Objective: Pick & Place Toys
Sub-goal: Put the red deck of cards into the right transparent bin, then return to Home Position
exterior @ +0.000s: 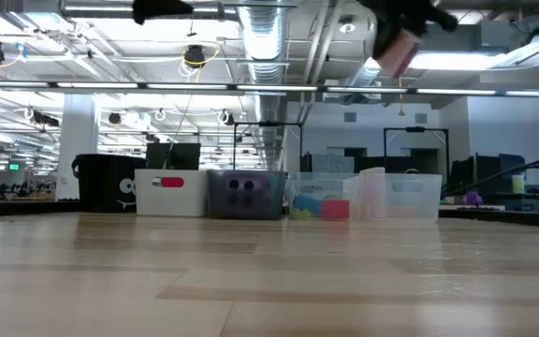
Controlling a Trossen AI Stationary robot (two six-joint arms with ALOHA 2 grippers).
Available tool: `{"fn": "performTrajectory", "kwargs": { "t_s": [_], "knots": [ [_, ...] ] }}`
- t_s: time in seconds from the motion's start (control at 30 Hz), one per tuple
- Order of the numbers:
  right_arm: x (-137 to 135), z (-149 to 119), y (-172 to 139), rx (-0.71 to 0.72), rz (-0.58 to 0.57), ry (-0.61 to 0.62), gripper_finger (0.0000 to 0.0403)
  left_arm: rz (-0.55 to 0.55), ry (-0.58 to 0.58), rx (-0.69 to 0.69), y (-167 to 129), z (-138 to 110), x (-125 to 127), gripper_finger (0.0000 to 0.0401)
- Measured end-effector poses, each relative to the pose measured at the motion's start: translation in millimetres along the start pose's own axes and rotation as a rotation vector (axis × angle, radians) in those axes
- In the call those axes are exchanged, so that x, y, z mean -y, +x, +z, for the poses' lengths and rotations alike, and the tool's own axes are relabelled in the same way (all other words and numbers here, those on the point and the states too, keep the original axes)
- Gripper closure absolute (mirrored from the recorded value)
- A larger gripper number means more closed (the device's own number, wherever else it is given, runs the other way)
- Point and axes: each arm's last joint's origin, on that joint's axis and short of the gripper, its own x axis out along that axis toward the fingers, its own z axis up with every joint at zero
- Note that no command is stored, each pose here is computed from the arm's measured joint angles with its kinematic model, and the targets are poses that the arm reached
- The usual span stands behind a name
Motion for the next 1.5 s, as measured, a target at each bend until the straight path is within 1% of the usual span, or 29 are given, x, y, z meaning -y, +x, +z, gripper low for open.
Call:
{"fn": "performTrajectory", "kwargs": {
  "t_s": [0.1, 0.27, 0.33, 0.4, 0.53, 0.6, 0.67, 0.7, 0.77, 0.9, 1.03, 1.1, 1.17, 1.23, 1.3, 1.4, 1.43, 1.5],
  "knots": [
    [21, -15, 17, 0.059, 0.028, 0.071, 0.0339, -0.007, -0.067, 0.053, 17, 4, 2, 0.0103],
    [49, -41, 64, 0.075, -0.054, 0.150, 0.0339, -0.028, -0.173, 0.128, 32, 9, 5, 0.0103],
    [59, -47, 81, 0.062, -0.070, 0.158, 0.0339, -0.028, -0.178, 0.132, 34, 9, 5, 0.0103],
    [64, -47, 98, 0.053, -0.040, 0.156, 0.0339, -0.027, -0.179, 0.127, 35, 9, 5, 0.0103],
    [74, -38, 127, 0.055, -0.033, 0.141, 0.0339, -0.028, -0.184, 0.127, 35, 9, 5, 0.0103],
    [81, -35, 141, 0.032, -0.046, 0.149, 0.0339, -0.028, -0.208, 0.127, 35, 9, 5, 0.0103],
    [87, -33, 153, 0.002, -0.062, 0.169, 0.0338, -0.032, -0.261, 0.126, 35, 9, 5, 0.0103],
    [90, -33, 158, -0.011, -0.068, 0.176, 0.0330, -0.033, -0.285, 0.126, 35, 9, 5, 0.0103],
    [93, -33, 167, -0.046, -0.055, 0.190, 0.0298, -0.036, -0.328, 0.125, 35, 9, 5, 0.0103],
    [97, -34, 175, -0.118, 0.016, 0.206, 0.0199, -0.035, -0.366, 0.110, 35, 7, 5, 0.0103],
    [96, -34, 173, -0.140, 0.068, 0.199, 0.0108, -0.029, -0.379, 0.089, 35, 5, 5, 0.0103],
    [94, -32, 164, -0.122, 0.107, 0.194, 0.0076, -0.029, -0.378, 0.088, 35, 5, 5, 0.0103],
    [89, -31, 151, -0.095, 0.164, 0.171, 0.0054, -0.029, -0.376, 0.089, 35, 5, 5, 0.0103],
    [83, -30, 131, -0.052, 0.231, 0.140, 0.0043, -0.031, -0.383, 0.095, 31, 6, 5, 0.0103],
    [77, -30, 106, 0.004, 0.325, 0.109, 0.0040, -0.042, -0.385, 0.127, 24, 11, 4, 0.0103],
    [70, -33, 61, 0.080, 0.523, 0.053, 0.0044, -0.050, -0.352, 0.163, 8, 16, 3, 0.0103],
    [68, -36, 46, 0.104, 0.583, 0.054, 0.0047, -0.051, -0.327, 0.171, 3, 17, 3, 0.0103],
    [69, -41, 20, 0.146, 0.657, 0.088, 0.0054, -0.047, -0.285, 0.170, -10, 17, 1, 0.0103]
  ]
}}
